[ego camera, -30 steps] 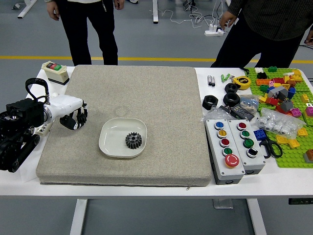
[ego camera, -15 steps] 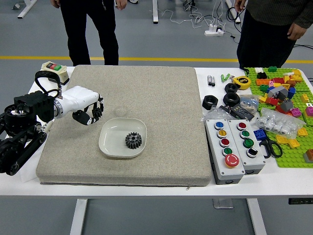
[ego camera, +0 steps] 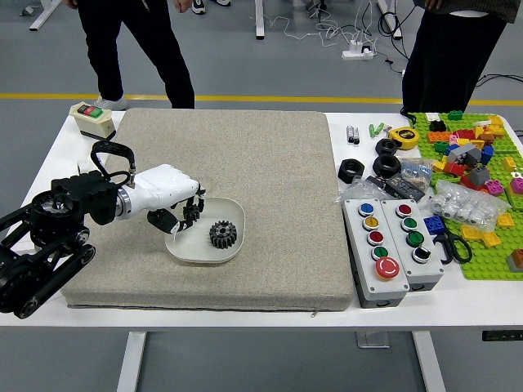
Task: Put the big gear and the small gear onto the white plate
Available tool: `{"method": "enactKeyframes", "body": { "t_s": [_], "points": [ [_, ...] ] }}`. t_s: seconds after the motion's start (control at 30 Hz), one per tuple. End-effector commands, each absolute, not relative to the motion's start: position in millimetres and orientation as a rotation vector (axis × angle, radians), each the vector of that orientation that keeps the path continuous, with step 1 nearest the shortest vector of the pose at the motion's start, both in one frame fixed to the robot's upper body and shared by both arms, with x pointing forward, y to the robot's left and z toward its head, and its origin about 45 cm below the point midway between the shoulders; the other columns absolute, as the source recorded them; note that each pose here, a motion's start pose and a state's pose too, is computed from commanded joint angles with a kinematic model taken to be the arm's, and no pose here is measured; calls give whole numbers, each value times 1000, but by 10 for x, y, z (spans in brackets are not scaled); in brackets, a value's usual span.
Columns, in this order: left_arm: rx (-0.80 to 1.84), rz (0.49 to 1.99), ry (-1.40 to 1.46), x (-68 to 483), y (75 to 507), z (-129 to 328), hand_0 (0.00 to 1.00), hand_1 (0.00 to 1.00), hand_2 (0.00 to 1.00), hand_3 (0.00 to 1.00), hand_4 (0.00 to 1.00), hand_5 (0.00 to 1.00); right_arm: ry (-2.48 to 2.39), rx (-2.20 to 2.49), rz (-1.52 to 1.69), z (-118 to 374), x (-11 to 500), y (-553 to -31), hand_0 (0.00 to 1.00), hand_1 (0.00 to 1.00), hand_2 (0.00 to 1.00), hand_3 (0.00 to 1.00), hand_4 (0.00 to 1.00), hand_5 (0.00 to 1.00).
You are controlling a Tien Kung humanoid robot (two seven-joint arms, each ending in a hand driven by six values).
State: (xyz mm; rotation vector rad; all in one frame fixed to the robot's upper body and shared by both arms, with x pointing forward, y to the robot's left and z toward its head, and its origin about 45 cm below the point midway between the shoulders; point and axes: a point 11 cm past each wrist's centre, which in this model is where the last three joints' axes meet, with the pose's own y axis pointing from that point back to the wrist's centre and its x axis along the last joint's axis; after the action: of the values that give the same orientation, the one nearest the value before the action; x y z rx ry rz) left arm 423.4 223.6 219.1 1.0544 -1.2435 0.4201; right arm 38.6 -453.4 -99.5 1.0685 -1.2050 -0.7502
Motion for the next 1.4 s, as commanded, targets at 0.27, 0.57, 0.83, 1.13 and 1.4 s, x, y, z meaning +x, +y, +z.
{"method": "enactKeyframes", "body": {
  "t_s": [0.27,0.57,0.83,1.13,1.4],
  "points": [
    [1044,391,-1242,4204,2197,2144,271,459,536,588,933,247,-1209,1069,-748,-992,401,-4540,762,788,839,820,998,799],
    [1033,386,-1245,4220,2189,2165,276,489,564,662,998,353,-1211,1070,-747,-989,414,-4541,761,787,839,821,998,797],
    [1028,384,-1240,4221,2190,2176,280,498,589,702,998,373,-1214,1070,-746,-987,425,-4544,762,787,839,821,998,797],
    [987,456,-1282,4275,2168,2414,278,495,587,687,998,377,-1213,1070,-744,-985,431,-4548,762,787,839,821,998,795],
    [927,657,-1342,4408,2258,2802,270,450,529,577,902,223,-1216,1071,-742,-983,442,-4550,762,787,839,820,998,793]
  ]
}}
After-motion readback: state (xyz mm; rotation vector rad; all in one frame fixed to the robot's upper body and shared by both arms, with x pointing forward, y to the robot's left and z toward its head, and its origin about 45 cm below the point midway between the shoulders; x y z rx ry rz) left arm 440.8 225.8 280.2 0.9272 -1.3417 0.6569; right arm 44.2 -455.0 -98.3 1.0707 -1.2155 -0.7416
